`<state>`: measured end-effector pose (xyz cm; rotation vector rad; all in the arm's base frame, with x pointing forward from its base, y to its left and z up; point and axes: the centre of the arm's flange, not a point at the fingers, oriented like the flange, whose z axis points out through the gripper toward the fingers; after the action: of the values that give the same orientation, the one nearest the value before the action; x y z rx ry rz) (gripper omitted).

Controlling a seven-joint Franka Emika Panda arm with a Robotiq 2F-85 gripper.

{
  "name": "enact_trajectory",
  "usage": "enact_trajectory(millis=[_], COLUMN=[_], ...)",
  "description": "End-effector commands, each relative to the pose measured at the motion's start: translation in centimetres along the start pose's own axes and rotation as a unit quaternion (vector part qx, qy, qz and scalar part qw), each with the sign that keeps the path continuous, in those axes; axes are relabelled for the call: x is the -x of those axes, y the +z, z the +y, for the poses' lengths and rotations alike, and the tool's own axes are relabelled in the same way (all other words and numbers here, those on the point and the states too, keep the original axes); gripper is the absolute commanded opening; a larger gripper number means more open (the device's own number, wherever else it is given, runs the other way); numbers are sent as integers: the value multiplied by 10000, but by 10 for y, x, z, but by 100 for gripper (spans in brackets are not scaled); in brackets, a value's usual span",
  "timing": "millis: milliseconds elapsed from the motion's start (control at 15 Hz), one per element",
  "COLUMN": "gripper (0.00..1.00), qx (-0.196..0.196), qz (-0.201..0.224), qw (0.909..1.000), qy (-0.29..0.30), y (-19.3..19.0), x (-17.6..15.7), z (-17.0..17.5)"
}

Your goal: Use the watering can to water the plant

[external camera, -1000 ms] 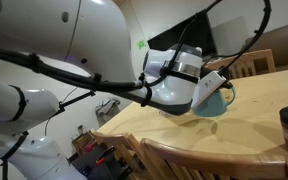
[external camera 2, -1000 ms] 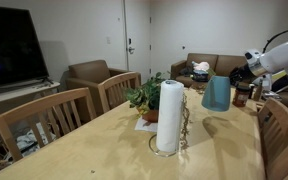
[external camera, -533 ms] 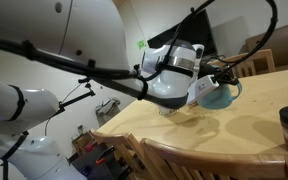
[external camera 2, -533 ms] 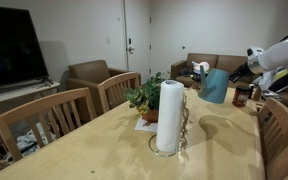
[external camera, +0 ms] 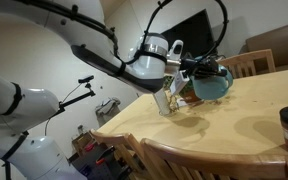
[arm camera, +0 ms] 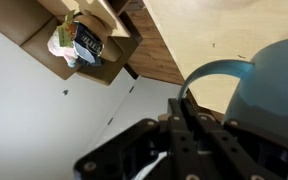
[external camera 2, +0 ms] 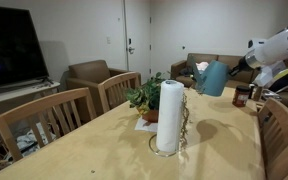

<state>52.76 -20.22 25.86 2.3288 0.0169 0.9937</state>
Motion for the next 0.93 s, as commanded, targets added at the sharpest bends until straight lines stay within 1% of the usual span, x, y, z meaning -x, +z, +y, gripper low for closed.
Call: enact_trajectory(millis=[0,67,133,333,533,800,867], gripper=[2,2,2,2,2,2,2], qx=[423,529,740,1211,1557,1943,1949], qz=[-184,-241,-325,-543,-705,-920,-966], qw=[9989,9983,9967,9912,9853,9765,9759], qy=[-25,-34,-21,-6,-45,-145,-159], y=[-34,-36,-38,-45,-50,-63,-66], x=[-9,-9,-11,-16,-24,-38,-43], z=[11,14,17,28,34,27,24])
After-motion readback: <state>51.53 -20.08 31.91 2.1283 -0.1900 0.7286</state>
